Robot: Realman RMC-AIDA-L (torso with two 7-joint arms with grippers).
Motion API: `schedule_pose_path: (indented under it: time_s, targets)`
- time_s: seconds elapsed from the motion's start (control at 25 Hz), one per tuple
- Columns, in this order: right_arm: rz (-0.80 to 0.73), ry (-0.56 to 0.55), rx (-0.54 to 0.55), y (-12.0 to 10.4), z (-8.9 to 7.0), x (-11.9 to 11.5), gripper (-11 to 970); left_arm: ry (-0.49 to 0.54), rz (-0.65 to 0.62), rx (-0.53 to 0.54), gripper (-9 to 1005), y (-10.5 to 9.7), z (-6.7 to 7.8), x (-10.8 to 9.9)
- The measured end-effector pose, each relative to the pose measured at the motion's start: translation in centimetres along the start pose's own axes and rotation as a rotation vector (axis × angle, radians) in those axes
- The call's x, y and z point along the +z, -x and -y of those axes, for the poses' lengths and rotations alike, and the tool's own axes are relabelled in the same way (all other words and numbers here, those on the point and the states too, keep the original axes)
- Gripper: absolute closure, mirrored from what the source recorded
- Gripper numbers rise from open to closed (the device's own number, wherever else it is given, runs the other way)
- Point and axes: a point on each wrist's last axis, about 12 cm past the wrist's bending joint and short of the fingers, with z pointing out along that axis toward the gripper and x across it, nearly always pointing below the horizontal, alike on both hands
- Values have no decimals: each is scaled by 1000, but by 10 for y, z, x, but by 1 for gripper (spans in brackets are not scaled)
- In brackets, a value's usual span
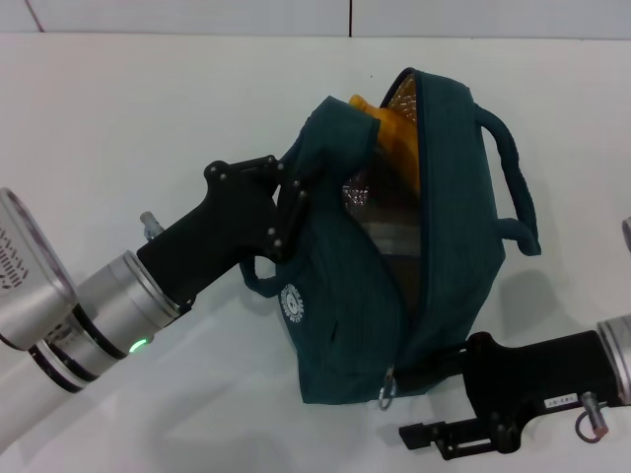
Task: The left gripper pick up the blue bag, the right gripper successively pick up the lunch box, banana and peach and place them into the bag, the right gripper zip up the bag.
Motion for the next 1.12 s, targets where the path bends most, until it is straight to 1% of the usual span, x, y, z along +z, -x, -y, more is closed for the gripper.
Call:
schedule_pose_path:
  time_s: [0.24,0.48,0.72,1.0,1.12]
  targets:
    - [-58,47,-46,7,2,16,374,2,1,5,904,0,-1,1]
    - [-71,91,-94,15,2,26,374,13,7,21,902,1,-3,2]
    - [-12,76,-182,19,3,26,375,22,9,19,901,1,-3,2]
    - [-8,89,-186,19,0,26,374,20,10,17,900,2,-4,3]
    - [-10,79,-174,14,0,21,374,21,11,15,899,2,-4,3]
